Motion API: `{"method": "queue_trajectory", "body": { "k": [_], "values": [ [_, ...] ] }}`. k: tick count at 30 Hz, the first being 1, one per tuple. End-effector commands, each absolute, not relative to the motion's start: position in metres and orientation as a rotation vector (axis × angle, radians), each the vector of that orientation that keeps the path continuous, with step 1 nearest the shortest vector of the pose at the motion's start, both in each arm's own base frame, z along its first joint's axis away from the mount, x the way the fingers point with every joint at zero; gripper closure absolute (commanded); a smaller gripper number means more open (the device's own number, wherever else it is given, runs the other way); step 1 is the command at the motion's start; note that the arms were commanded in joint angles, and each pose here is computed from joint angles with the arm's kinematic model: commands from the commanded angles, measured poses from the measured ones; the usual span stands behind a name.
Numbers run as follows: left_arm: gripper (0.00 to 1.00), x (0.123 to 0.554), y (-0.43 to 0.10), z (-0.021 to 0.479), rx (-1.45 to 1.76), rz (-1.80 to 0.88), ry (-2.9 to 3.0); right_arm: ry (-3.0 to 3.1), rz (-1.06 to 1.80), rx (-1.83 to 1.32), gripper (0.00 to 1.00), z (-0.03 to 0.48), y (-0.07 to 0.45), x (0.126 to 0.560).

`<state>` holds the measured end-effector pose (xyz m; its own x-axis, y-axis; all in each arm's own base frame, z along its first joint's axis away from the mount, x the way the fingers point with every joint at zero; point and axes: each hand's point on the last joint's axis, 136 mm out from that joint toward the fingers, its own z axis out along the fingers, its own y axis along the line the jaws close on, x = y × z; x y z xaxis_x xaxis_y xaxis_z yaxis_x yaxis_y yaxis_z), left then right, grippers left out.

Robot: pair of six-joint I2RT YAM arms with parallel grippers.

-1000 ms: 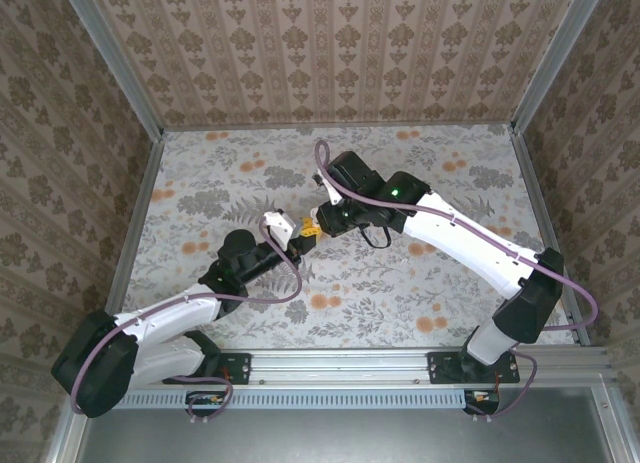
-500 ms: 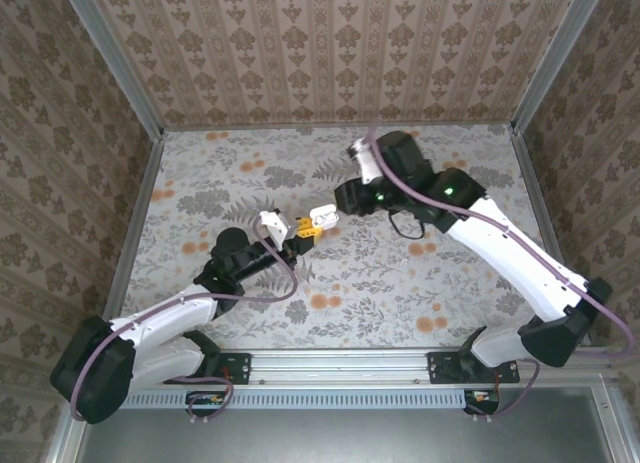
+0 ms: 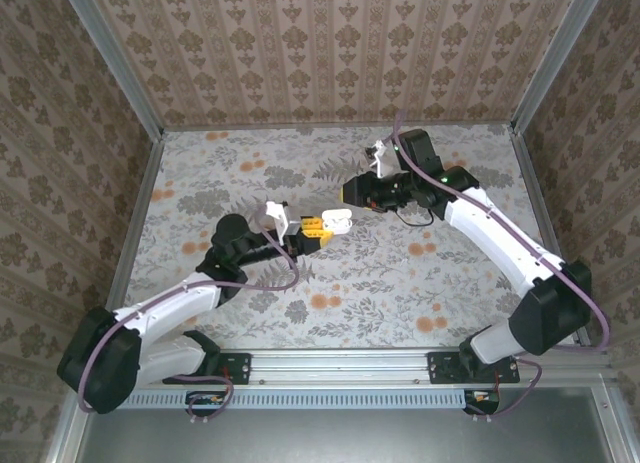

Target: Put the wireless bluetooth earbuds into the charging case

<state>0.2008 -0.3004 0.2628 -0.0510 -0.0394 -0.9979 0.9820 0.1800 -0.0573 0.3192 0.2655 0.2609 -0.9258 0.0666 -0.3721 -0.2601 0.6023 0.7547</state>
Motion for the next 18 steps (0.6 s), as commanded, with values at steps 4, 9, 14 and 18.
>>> {"method": "queue_trajectory", "body": {
  "k": [4, 9, 14, 18],
  "values": [
    [1.0, 0.205, -0.306, 0.28, 1.014, -1.172, 1.27, 2.43, 1.542, -0.231, 0.67, 0.276, 0.289, 0.301],
    [1.0, 0.216, -0.307, 0.281, 0.967, -1.17, 1.302, 2.428, 1.562, -0.342, 0.7, 0.279, 0.296, 0.279],
    [1.0, 0.225, -0.307, 0.278, 0.938, -1.169, 1.338, 2.388, 1.539, -0.395, 0.71, 0.288, 0.293, 0.268],
    [1.0, 0.229, -0.305, 0.276, 0.911, -1.166, 1.36, 2.329, 1.53, -0.448, 0.73, 0.303, 0.29, 0.259]
  ]
}}
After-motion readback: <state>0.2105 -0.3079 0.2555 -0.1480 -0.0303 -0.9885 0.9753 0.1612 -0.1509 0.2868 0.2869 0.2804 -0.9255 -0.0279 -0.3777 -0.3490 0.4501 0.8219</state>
